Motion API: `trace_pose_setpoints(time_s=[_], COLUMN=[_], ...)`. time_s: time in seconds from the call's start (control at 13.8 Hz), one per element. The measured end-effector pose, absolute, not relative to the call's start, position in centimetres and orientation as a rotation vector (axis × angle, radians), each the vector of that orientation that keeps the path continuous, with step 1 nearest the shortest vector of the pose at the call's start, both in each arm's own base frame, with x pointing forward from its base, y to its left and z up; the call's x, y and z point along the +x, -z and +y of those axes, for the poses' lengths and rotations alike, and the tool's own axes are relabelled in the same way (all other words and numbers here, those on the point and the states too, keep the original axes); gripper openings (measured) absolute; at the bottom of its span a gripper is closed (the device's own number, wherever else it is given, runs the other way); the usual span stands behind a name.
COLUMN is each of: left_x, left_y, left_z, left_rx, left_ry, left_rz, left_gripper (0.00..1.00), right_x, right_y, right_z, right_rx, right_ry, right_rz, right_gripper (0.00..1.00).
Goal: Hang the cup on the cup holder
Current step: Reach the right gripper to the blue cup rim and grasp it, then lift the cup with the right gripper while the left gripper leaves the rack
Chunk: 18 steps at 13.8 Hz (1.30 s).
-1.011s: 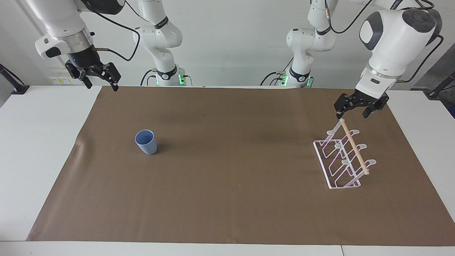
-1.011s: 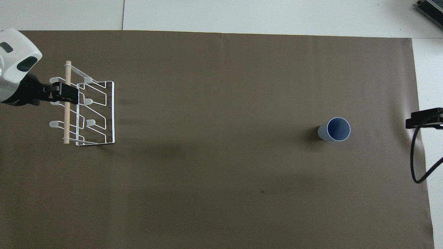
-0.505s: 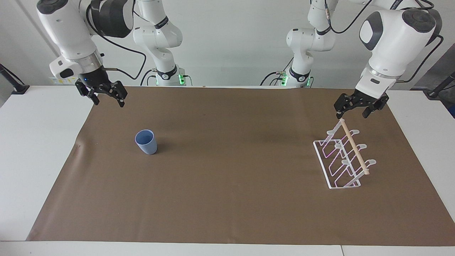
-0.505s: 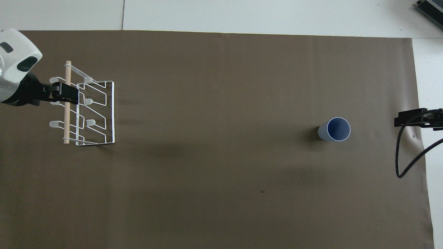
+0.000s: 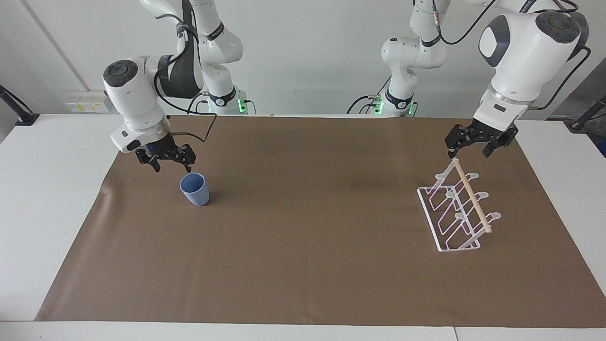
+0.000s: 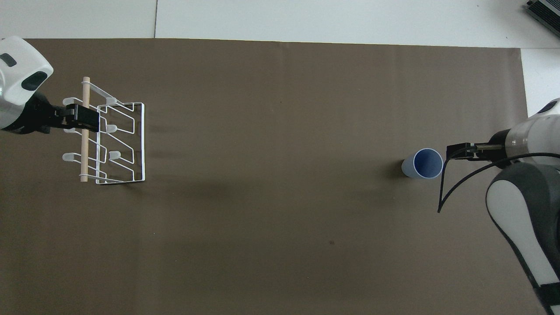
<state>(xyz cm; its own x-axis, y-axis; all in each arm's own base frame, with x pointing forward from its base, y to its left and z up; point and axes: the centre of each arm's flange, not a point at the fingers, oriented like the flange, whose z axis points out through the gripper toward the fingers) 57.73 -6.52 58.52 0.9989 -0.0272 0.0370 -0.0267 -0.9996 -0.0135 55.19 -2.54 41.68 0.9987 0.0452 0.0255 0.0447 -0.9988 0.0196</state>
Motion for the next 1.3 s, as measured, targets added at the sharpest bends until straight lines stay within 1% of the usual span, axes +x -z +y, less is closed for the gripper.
trace_pose_setpoints(time_s=[0.22, 0.51, 0.72, 0.79, 0.87, 0.94, 1.08, 1.16, 1.3], left_x=[57.7, 57.6, 57.7, 57.7, 57.7, 57.7, 57.7, 57.7, 57.7], left_y=[-58.6, -58.8, -58.8, -58.8, -58.8, -58.8, -58.8, -58.8, -58.8], left_z=[-6.5, -6.0, -5.4, -5.4, -5.4, -5.4, -5.4, -5.4, -5.4], left_rx=[-3.128, -3.129, -3.128, -3.128, -3.128, -3.128, -3.128, -3.128, -3.128], left_ry=[0.06, 0.066, 0.066, 0.066, 0.066, 0.066, 0.066, 0.066, 0.066], left_rz=[0.042, 0.028, 0.011, 0.012, 0.012, 0.012, 0.012, 0.012, 0.012], left_gripper=[1.0, 1.0, 1.0, 1.0, 1.0, 1.0, 1.0, 1.0, 1.0], right_x=[55.1, 55.3, 55.3, 55.3, 55.3, 55.3, 55.2, 55.2, 55.1], right_y=[-39.2, -38.7, -38.0, -37.8, -37.6, -37.3, -36.7, -36.5, -36.5], right_z=[-3.2, -3.4, -3.3, -3.3, -3.4, -3.4, -3.4, -3.4, -3.4], right_rx=[3.115, 3.141, 3.156, 3.156, 3.156, 3.153, 3.151, 3.151, 3.151], right_ry=[-0.031, -0.087, -0.077, -0.072, -0.077, -0.094, -0.11, -0.112, -0.111], right_rz=[0.168, 0.147, 0.131, 0.131, 0.13, 0.129, 0.128, 0.127, 0.127], right_gripper=[1.0, 1.0, 1.0, 0.99, 0.95, 0.95, 0.74, 0.6, 0.37])
